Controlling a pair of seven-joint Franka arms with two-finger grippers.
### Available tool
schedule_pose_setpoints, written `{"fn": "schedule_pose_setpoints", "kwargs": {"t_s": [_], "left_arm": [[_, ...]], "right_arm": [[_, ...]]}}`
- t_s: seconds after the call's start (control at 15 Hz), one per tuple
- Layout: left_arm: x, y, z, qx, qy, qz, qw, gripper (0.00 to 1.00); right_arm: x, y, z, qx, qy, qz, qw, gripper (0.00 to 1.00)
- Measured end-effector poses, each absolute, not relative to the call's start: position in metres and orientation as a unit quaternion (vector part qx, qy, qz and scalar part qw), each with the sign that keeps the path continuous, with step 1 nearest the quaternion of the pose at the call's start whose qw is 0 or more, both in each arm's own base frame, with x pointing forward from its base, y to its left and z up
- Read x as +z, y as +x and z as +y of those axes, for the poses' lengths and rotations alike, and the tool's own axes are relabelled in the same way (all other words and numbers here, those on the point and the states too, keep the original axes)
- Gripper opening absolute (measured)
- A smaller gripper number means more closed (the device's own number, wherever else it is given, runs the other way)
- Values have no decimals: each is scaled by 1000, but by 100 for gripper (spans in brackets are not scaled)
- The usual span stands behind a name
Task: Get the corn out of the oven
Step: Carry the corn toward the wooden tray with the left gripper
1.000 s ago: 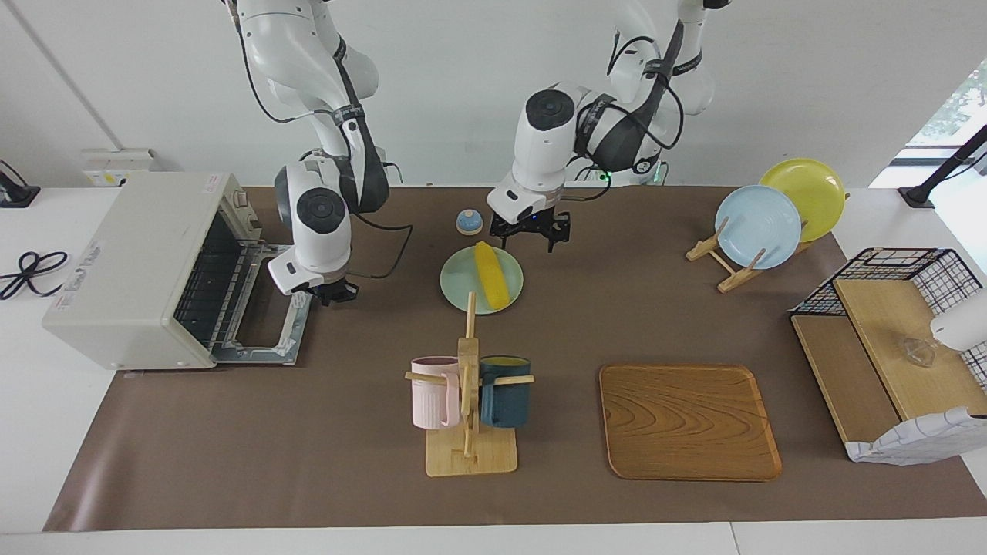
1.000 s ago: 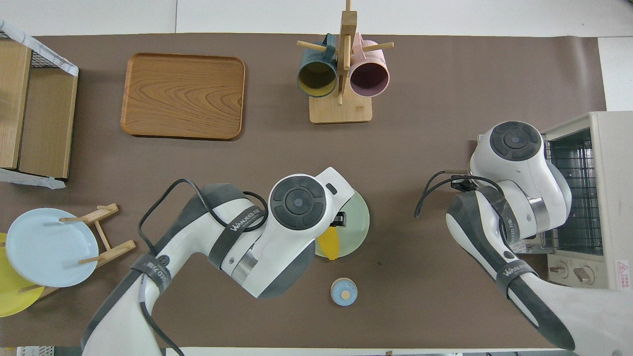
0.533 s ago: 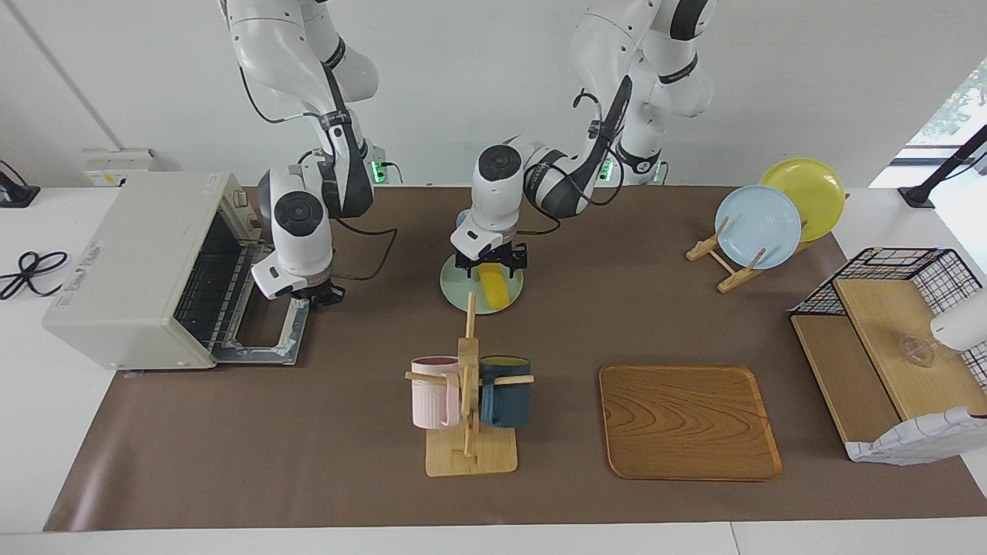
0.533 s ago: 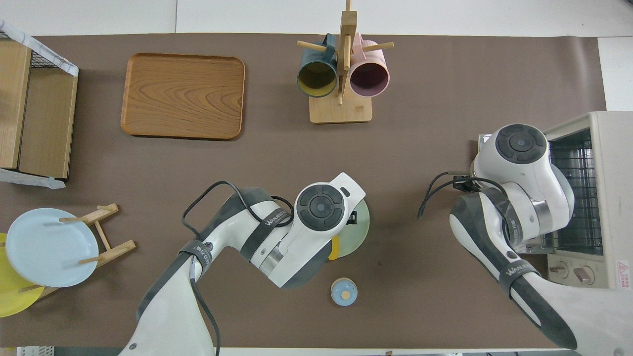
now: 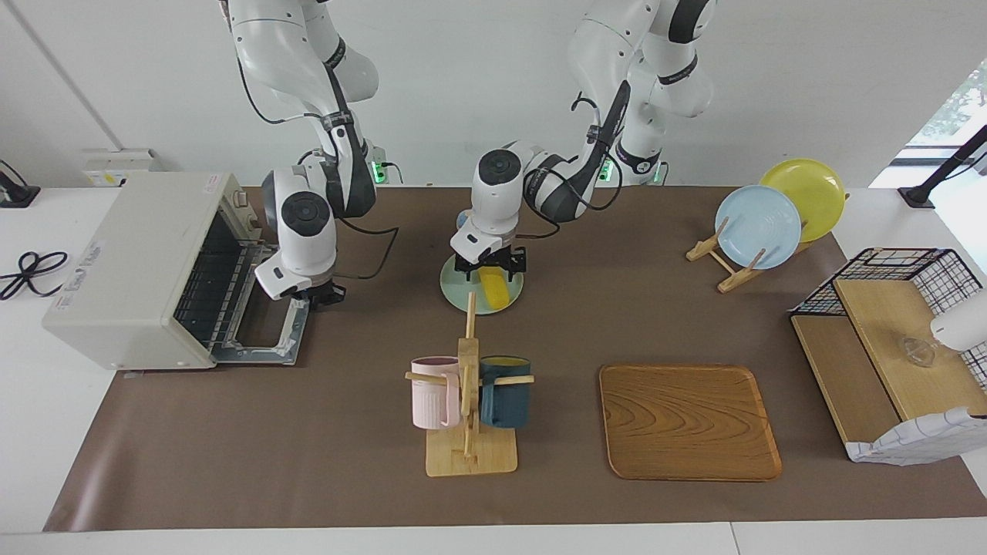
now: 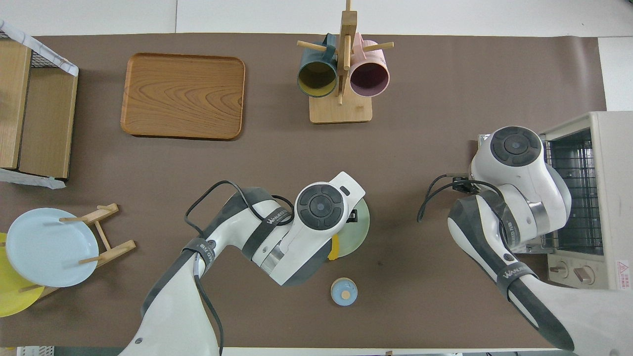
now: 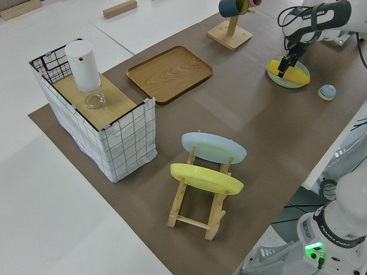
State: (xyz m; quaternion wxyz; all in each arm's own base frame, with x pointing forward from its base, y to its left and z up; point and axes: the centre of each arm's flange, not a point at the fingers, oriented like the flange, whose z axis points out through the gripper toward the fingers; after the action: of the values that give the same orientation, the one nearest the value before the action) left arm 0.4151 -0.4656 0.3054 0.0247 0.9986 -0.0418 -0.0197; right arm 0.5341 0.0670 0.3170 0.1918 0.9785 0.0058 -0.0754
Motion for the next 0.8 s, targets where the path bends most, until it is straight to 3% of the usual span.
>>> {"fn": "schedule_pose_setpoints", "kwargs": {"t_s": [0.27, 0.6, 0.8], "left_arm": [[304, 416, -464, -21, 999, -40, 23, 56], [308, 420, -461, -29, 999, -31, 14, 53], [348, 448, -443, -41, 999, -5, 3, 53]], "right_arm": [[377, 537, 50, -93, 973, 34, 206, 1], [450, 530, -37, -90, 973, 54, 206, 1], [461, 527, -74, -88, 977, 50, 187, 1]]}}
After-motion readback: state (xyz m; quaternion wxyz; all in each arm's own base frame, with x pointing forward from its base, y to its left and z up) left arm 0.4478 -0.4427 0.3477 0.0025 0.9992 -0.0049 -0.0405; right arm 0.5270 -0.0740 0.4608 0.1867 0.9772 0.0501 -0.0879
